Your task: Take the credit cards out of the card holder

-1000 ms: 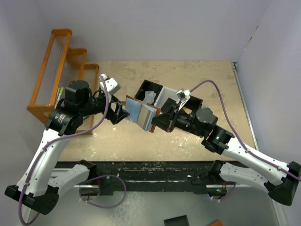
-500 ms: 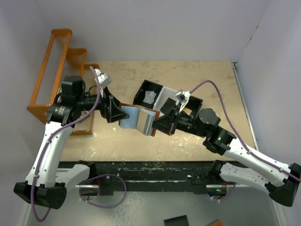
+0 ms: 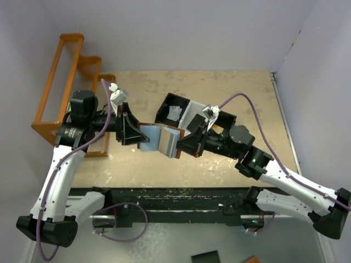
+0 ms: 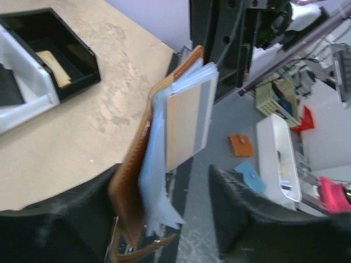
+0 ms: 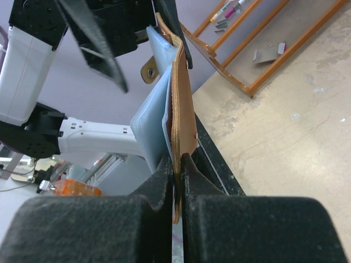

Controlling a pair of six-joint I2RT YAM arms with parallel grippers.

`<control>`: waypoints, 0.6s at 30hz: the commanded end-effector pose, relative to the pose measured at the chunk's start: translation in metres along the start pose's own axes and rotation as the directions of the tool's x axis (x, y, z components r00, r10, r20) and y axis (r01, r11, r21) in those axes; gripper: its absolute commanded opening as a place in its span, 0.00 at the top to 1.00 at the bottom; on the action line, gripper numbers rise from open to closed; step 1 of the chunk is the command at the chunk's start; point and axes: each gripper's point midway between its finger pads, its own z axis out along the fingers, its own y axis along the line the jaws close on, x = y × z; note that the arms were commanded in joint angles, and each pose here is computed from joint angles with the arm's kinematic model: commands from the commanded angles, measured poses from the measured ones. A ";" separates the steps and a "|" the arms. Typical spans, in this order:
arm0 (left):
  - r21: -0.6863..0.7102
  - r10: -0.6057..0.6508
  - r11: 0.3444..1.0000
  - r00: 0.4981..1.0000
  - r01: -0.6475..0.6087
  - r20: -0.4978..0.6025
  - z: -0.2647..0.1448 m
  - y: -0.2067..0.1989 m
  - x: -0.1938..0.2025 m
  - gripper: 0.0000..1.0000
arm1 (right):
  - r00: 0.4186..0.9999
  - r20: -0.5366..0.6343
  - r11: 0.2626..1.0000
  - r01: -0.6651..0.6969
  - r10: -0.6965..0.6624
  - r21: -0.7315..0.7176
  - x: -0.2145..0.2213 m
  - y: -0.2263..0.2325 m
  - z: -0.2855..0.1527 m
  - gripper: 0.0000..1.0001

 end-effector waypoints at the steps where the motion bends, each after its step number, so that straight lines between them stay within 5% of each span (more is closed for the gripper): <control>1: -0.144 0.052 0.988 0.999 -0.051 0.002 -0.003 0.026 0.000 0.44 | 0.994 0.095 0.996 0.058 -0.050 -0.075 -0.034 0.030 -0.003 1.00; 5: -0.220 -0.011 0.975 0.998 -0.002 -0.057 -0.003 0.054 0.018 0.44 | 0.993 0.106 0.994 0.055 -0.045 -0.093 -0.037 0.034 -0.002 1.00; 8: -0.149 -0.039 0.988 0.998 0.030 -0.057 0.001 0.046 0.023 0.32 | 0.994 0.102 0.992 0.052 -0.041 -0.111 -0.037 0.036 0.002 1.00; 10: -0.089 -0.048 0.995 0.998 0.044 -0.045 0.003 0.037 0.022 0.35 | 0.994 0.098 0.992 0.051 -0.040 -0.112 -0.037 0.035 0.005 1.00; 12: -0.041 -0.061 0.997 0.997 0.059 -0.041 0.004 0.028 0.021 0.50 | 0.994 0.099 0.994 0.043 -0.033 -0.101 -0.037 0.032 0.007 1.00; 16: 0.037 -0.064 0.997 0.997 0.066 -0.043 0.003 0.011 0.020 0.98 | 0.994 0.105 0.997 0.025 -0.018 -0.071 -0.039 0.028 0.009 1.00; 18: 0.046 -0.077 0.996 0.996 0.079 -0.039 0.003 0.007 0.018 1.00 | 0.996 0.088 0.999 0.008 -0.005 -0.039 -0.035 0.021 0.010 0.95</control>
